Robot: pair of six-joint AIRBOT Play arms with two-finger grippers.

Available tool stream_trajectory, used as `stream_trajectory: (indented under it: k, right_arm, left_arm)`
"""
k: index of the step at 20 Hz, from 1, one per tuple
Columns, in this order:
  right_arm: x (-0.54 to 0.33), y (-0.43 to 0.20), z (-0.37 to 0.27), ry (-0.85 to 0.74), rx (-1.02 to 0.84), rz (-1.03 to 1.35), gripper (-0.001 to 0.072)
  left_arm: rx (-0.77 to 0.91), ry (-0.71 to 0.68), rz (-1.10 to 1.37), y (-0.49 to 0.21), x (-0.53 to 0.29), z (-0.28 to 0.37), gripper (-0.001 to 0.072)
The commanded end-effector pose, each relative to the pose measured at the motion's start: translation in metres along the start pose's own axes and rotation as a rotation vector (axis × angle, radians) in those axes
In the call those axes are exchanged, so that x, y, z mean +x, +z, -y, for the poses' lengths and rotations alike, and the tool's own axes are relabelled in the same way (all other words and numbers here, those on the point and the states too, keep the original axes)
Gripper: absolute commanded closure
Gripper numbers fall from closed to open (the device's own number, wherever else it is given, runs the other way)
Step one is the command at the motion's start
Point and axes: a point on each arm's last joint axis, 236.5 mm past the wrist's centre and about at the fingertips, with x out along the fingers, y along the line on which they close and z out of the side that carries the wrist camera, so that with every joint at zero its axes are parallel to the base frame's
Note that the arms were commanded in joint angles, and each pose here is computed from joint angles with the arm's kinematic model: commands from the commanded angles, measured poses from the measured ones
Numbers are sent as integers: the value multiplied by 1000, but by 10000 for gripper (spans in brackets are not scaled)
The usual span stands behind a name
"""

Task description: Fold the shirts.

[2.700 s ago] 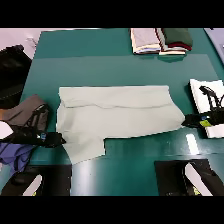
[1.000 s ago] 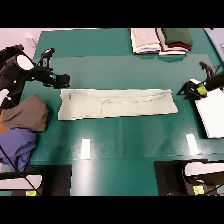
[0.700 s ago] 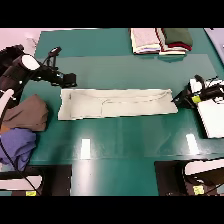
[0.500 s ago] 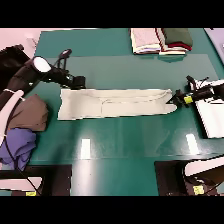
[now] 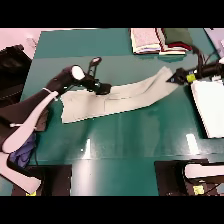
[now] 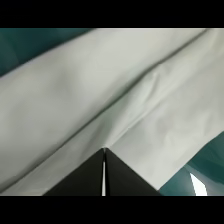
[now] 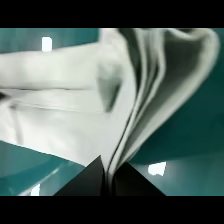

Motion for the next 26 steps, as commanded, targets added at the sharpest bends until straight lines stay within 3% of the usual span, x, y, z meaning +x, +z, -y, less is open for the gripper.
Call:
stream_trajectory:
  k: [1,8,14,17,21,26]
  right_arm:
    - [-25,25,-97,70,-155,82,694]
    - [-23,26,-216,177,-358,65,694]
    - [0,17,-264,239,-429,23,694]
    - [11,4,-279,263,-455,-11,694]
    - [46,-31,-309,313,-506,-110,694]
    - [166,-98,-378,419,-616,-168,684]
  left_arm:
    - [37,-33,-51,-7,39,24,685]
    - [36,-38,-107,-21,53,25,684]
    - [34,-35,-116,-12,33,19,684]
    - [29,3,4,32,-29,-4,684]
    - [25,167,234,84,-171,-65,684]
    - [19,343,550,100,-349,-98,683]
